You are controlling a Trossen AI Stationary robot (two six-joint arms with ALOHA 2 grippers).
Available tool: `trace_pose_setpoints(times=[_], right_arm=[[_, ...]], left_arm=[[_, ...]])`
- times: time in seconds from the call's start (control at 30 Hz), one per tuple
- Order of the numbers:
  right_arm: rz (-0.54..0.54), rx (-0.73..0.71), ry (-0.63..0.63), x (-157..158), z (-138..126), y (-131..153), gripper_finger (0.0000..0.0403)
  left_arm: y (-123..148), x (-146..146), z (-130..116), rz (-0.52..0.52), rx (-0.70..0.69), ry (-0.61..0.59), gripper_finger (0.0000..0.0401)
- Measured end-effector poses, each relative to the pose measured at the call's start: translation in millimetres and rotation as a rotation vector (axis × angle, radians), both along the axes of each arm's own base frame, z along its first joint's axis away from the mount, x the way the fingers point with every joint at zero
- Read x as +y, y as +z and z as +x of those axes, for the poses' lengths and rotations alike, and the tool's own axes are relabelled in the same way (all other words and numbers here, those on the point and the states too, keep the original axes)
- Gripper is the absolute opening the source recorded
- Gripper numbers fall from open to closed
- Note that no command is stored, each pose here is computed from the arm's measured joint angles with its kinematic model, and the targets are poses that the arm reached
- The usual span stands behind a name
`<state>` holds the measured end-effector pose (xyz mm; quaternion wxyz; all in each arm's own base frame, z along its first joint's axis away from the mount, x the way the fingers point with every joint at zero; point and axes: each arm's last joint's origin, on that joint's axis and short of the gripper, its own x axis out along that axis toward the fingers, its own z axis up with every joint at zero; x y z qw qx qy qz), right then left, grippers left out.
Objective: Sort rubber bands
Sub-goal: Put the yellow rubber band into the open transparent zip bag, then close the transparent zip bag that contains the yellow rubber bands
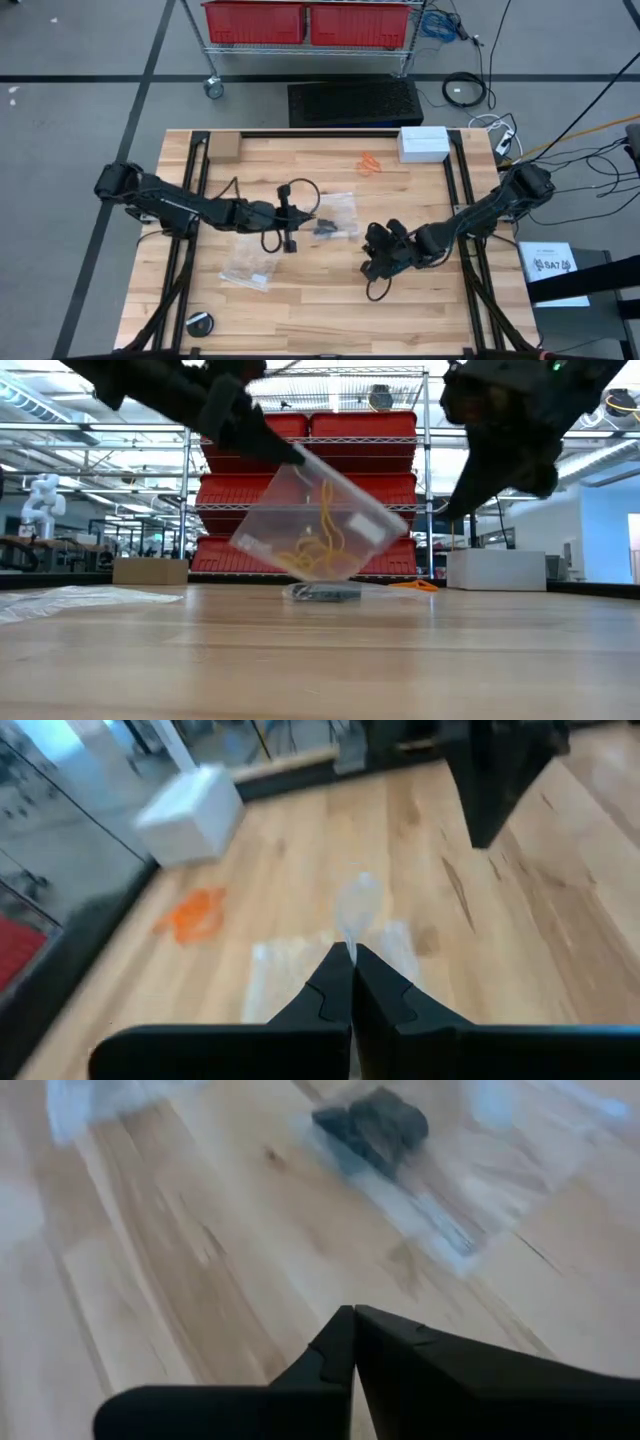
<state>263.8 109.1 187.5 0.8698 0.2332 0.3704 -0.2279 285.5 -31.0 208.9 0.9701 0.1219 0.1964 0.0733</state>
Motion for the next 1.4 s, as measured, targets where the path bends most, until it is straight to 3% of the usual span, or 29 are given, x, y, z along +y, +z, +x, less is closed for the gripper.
trace_pose_setpoints(times=[0.13,0.33,0.43,0.67,0.93,1.17,1.4], right_arm=[[0.04,-0.072,-0.016,-3.1,4.3,-3.5,0.0003],[0.202,-0.06,-0.034,-5.8,7.3,-4.4,0.0013],[0.276,-0.074,-0.088,-6.7,8.8,-4.1,0.0041],[0.34,-0.192,-0.266,-20.4,19.8,-1.6,0.0151],[0.406,-0.203,-0.459,-28.5,32.6,-26.8,0.0248],[0.408,-0.127,-0.548,-23.4,37.9,-64.5,0.0258],[0.355,-0.232,-0.552,-24.7,46.4,-67.6,0.0253]], left_arm=[[-17.9,-2.9,11.8,-0.075,0.004,-0.025,0.0011],[-31.9,-7.5,26.5,-0.187,-0.068,-0.119,0.0071],[-32.2,-6.0,31.5,-0.273,-0.088,-0.126,0.0108],[-24.5,0.0,39.5,-0.286,-0.117,-0.118,0.0174],[-15.9,21.4,31.0,-0.291,-0.057,-0.068,0.0185],[-26.3,41.9,21.9,-0.332,-0.025,-0.089,0.0185],[-31.7,52.2,16.4,-0.365,-0.055,-0.077,0.0185]])
